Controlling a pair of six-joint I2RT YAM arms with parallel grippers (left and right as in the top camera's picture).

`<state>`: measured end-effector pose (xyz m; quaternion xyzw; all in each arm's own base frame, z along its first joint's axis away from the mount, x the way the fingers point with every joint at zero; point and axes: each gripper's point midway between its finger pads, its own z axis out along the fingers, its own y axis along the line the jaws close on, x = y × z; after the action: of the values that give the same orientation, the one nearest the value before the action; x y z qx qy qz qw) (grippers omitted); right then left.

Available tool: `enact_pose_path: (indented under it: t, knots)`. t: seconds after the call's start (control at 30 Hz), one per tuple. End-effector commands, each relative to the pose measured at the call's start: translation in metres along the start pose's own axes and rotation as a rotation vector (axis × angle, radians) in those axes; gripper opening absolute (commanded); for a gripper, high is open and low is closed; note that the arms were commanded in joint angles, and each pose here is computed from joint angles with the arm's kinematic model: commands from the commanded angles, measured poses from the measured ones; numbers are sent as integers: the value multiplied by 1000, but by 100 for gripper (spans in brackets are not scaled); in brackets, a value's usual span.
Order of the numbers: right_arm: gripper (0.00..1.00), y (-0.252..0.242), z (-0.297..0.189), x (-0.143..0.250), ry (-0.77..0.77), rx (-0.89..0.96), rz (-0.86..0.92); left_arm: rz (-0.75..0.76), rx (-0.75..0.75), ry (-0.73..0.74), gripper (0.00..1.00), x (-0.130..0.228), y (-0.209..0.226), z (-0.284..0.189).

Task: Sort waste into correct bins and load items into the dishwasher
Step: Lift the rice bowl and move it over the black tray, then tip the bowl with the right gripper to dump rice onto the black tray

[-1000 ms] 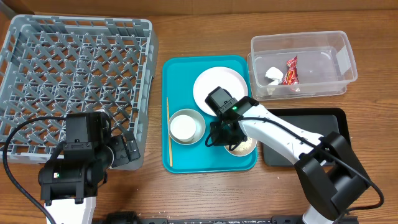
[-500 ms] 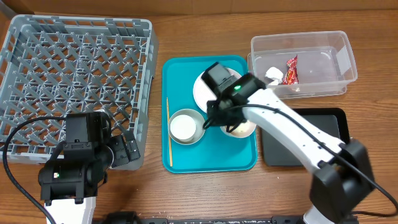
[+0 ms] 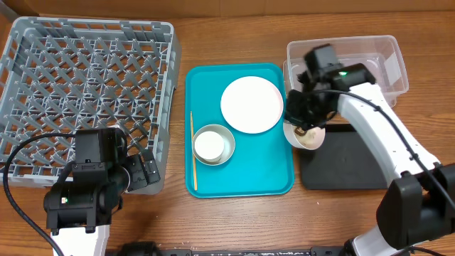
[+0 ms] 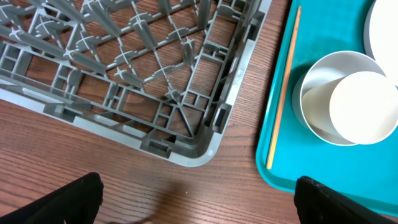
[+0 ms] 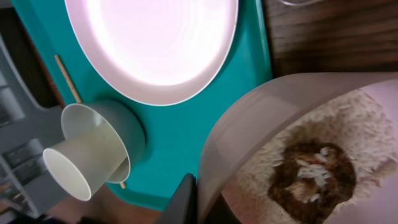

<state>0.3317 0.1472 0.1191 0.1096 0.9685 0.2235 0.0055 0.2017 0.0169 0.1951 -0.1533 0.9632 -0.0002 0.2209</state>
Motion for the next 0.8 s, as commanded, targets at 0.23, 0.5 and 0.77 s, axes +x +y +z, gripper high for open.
enact_pose_path:
  t: [0.23, 0.5, 0.77]
  knots:
    - [4, -31, -25, -4, 39, -383, 10, -1, 0, -30, 100, -6, 1, -7]
    - [4, -61, -51, -5, -21, -661, 84, -1, 0, -30, 100, -6, 1, -7]
    - [4, -100, -70, -4, -136, -836, 196, -1, 0, -30, 100, -6, 1, -7]
